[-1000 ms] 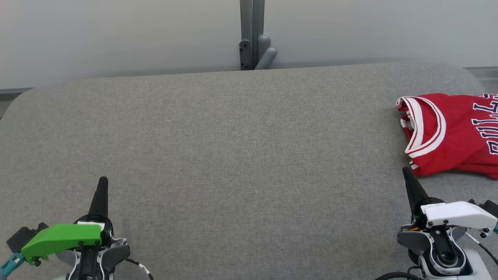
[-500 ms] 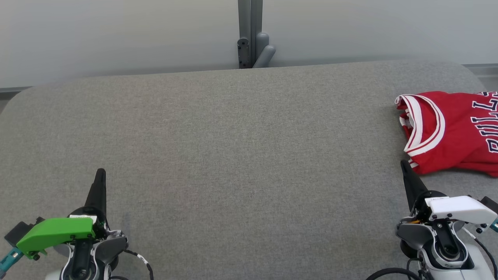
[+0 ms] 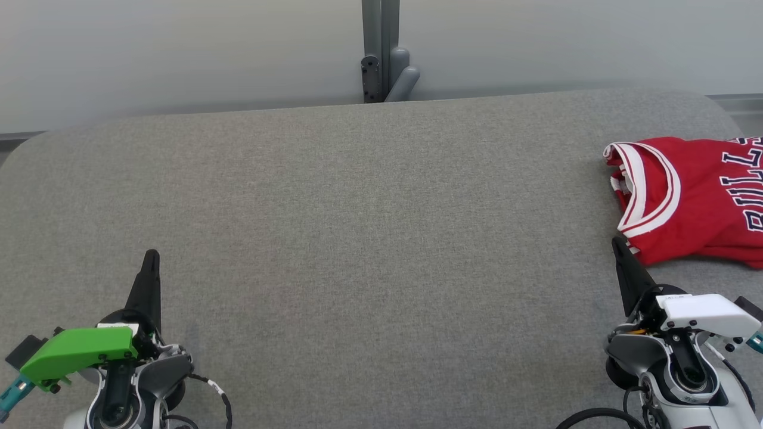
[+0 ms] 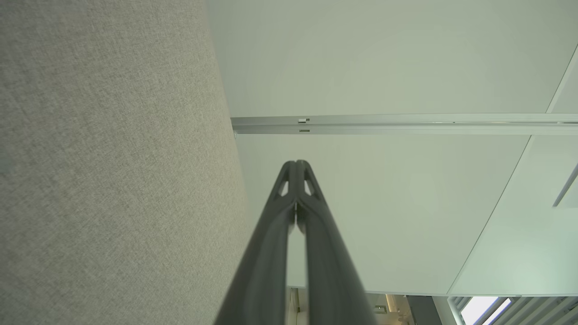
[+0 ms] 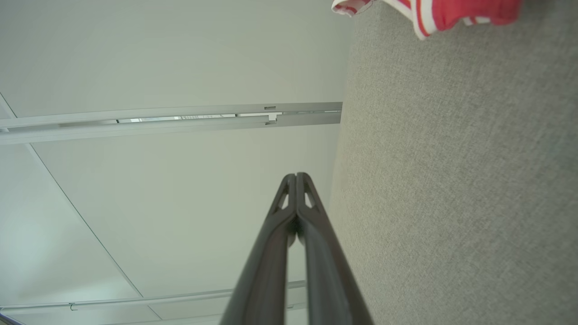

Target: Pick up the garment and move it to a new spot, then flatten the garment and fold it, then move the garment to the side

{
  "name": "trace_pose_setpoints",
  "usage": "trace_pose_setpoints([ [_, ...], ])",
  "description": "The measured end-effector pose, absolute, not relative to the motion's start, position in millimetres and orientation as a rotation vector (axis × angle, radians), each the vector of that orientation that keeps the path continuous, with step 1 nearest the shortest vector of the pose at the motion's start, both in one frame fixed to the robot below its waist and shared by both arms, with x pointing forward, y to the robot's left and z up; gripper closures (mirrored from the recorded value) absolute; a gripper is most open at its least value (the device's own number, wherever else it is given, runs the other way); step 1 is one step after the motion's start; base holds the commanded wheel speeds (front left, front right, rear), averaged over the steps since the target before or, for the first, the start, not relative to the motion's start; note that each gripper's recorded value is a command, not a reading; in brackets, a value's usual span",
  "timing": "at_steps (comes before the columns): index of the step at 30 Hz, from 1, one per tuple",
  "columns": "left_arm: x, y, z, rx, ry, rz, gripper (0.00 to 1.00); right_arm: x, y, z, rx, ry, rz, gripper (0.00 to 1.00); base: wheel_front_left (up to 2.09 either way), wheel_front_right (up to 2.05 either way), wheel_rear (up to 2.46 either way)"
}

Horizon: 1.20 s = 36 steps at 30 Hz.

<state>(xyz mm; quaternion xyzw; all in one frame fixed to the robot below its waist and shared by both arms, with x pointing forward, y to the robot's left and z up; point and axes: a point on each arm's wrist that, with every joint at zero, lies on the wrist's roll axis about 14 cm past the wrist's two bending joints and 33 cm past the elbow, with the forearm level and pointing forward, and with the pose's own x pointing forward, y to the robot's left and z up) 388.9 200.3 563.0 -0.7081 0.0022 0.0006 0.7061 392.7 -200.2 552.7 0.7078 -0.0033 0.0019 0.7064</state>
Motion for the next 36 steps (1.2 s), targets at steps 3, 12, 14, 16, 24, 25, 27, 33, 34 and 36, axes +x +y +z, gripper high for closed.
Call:
trace_pose_setpoints([
  [3, 388.9, 200.3, 563.0, -1.574, 0.005, 0.001, 1.00, 392.7, -200.0, 552.7, 1.572, -0.006, 0.005, 1.00, 0.00, 0.00, 0.00],
  [12, 388.9, 200.3, 563.0, -1.574, 0.005, 0.001, 1.00, 392.8, -199.7, 552.8, 1.573, -0.005, 0.006, 1.00, 0.00, 0.00, 0.00],
  [14, 388.9, 200.3, 563.0, -1.574, 0.005, 0.001, 1.00, 392.8, -199.8, 552.9, 1.572, -0.005, 0.007, 1.00, 0.00, 0.00, 0.00],
  [16, 388.9, 200.3, 563.0, -1.574, 0.005, 0.001, 1.00, 392.9, -199.9, 552.9, 1.572, -0.005, 0.007, 1.00, 0.00, 0.00, 0.00],
  [24, 388.9, 200.3, 563.0, -1.574, 0.005, 0.001, 1.00, 392.9, -199.8, 553.0, 1.573, -0.005, 0.007, 1.00, 0.00, 0.00, 0.00],
  [25, 388.9, 200.3, 563.0, -1.574, 0.005, 0.001, 1.00, 392.9, -199.7, 553.0, 1.573, -0.005, 0.008, 1.00, 0.00, 0.00, 0.00],
  [27, 388.9, 200.3, 563.0, -1.574, 0.005, 0.001, 1.00, 392.9, -199.7, 553.0, 1.572, -0.004, 0.008, 1.00, 0.00, 0.00, 0.00],
  [33, 388.9, 200.3, 563.0, -1.574, 0.005, 0.001, 1.00, 392.9, -199.8, 553.1, 1.570, -0.004, 0.008, 1.00, 0.00, 0.00, 0.00],
  [34, 388.9, 200.3, 563.0, -1.574, 0.005, 0.001, 1.00, 393.0, -199.7, 553.1, 1.570, -0.003, 0.009, 1.00, 0.00, 0.00, 0.00],
  [36, 388.9, 200.3, 563.0, -1.574, 0.005, 0.001, 1.00, 393.0, -199.7, 553.1, 1.571, -0.003, 0.009, 1.00, 0.00, 0.00, 0.00],
])
